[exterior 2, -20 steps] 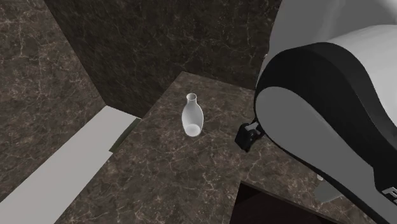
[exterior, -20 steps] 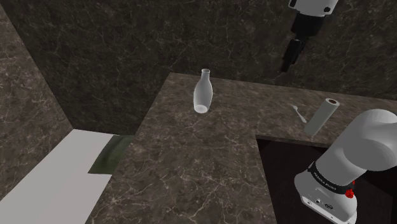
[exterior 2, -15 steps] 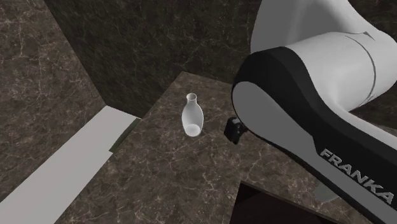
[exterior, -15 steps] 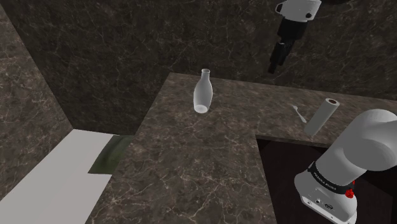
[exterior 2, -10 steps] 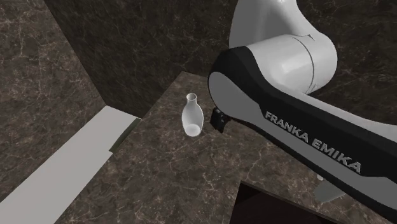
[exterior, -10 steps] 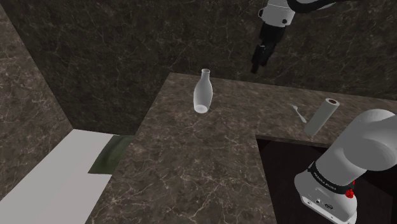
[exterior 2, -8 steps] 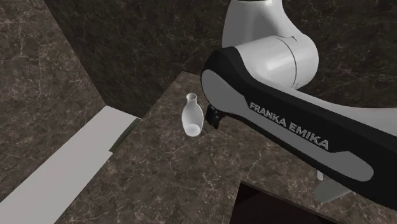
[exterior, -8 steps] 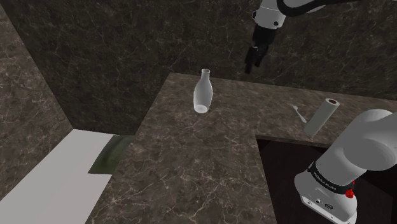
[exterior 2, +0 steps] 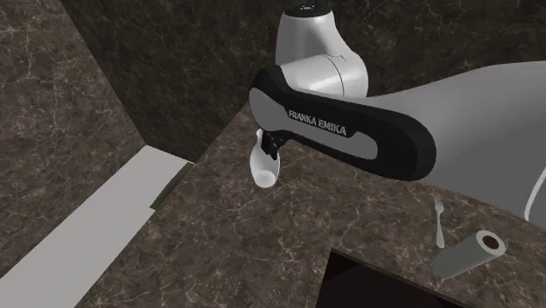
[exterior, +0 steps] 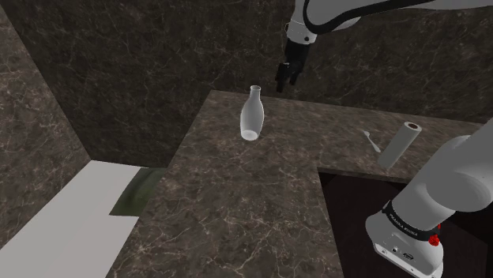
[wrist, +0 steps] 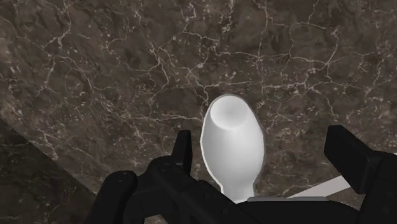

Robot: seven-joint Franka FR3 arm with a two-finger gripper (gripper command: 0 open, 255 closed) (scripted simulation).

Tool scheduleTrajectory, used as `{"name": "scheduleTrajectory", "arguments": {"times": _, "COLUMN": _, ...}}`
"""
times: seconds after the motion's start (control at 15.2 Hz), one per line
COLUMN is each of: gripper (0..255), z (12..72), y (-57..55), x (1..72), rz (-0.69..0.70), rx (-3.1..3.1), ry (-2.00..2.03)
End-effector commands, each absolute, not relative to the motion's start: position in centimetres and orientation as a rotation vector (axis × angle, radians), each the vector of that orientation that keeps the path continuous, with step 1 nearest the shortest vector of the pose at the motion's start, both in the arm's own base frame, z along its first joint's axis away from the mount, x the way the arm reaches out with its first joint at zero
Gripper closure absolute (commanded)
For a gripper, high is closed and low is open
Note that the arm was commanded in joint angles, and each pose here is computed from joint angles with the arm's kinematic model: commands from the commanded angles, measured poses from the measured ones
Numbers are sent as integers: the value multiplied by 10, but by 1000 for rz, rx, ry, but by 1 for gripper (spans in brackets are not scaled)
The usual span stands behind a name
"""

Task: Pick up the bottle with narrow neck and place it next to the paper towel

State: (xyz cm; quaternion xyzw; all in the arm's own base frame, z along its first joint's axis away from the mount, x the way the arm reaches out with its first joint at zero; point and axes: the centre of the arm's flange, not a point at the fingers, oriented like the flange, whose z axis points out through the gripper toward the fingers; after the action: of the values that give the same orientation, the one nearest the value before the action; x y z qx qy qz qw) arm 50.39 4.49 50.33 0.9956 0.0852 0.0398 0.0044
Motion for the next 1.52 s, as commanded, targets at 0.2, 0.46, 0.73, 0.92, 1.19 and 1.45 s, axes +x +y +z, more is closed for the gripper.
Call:
{"name": "scheduleTrajectory", "arguments": {"times": 0.2, "gripper": 0, "z": 478, "y": 51, "x": 563, "rz": 160, "rx": 3128, "ry": 275}}
{"name": "scheduleTrajectory", "arguments": {"times": 0.46, "gripper": 0, "z": 460, "y": 57, "x": 610, "rz": 187, "rx": 3136, "ry": 282}}
{"name": "scheduleTrajectory", "arguments": {"times": 0.73, "gripper": 0, "z": 439, "y": 58, "x": 612, "rz": 187, "rx": 3136, "ry": 282}}
{"name": "scheduleTrajectory", "arguments": {"times": 0.92, "gripper": 0, "z": 424, "y": 58, "x": 614, "rz": 187, "rx": 3136, "ry": 282}}
{"name": "scheduleTrajectory", "arguments": {"times": 1.19, "gripper": 0, "z": 421, "y": 58, "x": 615, "rz": 187, "rx": 3136, "ry": 282}}
{"name": "scheduleTrajectory", "arguments": {"times": 1.45, "gripper": 0, "z": 421, "y": 58, "x": 615, "rz": 187, "rx": 3136, "ry": 282}}
